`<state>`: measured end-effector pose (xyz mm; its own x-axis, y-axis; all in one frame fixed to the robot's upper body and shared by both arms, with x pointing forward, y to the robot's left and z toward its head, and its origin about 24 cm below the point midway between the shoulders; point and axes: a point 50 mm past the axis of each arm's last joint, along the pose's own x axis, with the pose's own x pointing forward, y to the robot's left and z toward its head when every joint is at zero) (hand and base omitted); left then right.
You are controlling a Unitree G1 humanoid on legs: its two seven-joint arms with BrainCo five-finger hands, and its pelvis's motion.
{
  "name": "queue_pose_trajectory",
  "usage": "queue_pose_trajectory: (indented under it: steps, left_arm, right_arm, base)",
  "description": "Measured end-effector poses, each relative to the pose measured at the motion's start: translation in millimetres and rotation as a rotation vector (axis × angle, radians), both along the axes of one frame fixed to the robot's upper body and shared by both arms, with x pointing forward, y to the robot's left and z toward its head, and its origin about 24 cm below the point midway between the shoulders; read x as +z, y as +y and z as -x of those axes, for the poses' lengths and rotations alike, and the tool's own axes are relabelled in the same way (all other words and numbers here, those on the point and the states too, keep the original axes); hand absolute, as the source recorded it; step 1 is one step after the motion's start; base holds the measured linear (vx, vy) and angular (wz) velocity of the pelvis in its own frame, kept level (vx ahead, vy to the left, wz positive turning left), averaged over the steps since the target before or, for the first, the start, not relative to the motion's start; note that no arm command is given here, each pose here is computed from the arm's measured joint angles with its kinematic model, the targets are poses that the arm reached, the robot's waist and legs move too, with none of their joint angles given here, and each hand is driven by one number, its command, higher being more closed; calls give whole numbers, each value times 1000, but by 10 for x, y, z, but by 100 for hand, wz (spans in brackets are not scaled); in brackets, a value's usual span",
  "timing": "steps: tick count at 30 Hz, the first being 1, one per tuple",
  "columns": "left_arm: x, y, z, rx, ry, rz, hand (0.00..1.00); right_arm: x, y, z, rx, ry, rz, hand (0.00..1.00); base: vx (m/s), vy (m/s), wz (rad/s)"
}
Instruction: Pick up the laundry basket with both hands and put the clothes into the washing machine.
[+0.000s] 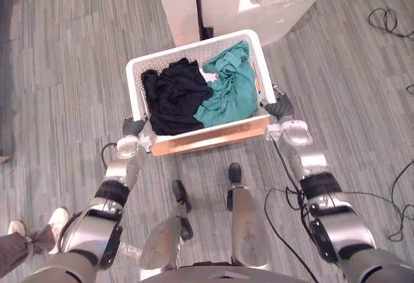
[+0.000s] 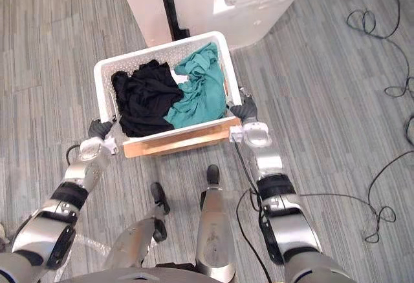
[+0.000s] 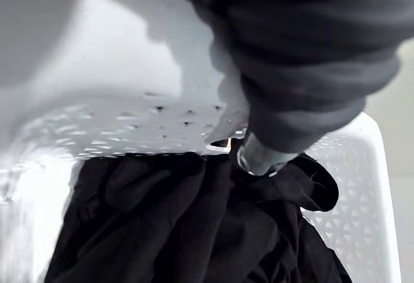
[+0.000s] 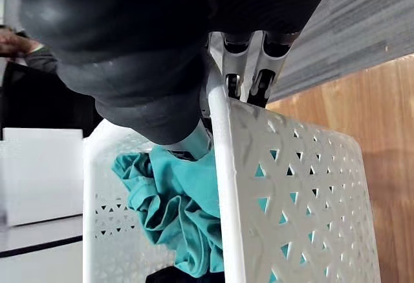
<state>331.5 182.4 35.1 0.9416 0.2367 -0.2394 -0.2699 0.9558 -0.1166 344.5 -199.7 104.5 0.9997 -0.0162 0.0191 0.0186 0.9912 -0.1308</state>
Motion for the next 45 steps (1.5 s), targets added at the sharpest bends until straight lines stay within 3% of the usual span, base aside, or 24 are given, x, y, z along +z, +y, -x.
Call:
queue_pose_trajectory:
  steps: [10, 21, 37, 45]
  left_arm:
    - [-733, 123, 868, -13, 201, 38, 100]
    - [-1202, 5, 1483, 59, 403, 157, 100]
    - [-1261, -12, 1716, 98, 434, 199, 100]
    - [-1207, 91, 1704, 47, 440, 114, 100]
  right_arm:
    - [-1017, -94, 807, -79, 248, -272, 100]
    - [-1389, -136, 1180, -148, 379, -350, 100]
    - [-1514, -89, 1298, -199, 402, -458, 100]
    - [-1703, -13, 1560, -269, 464, -564, 100]
  base:
    - [97, 11, -26]
    - [54, -7, -5]
    - [-60, 18, 6]
    - [-188, 103, -27]
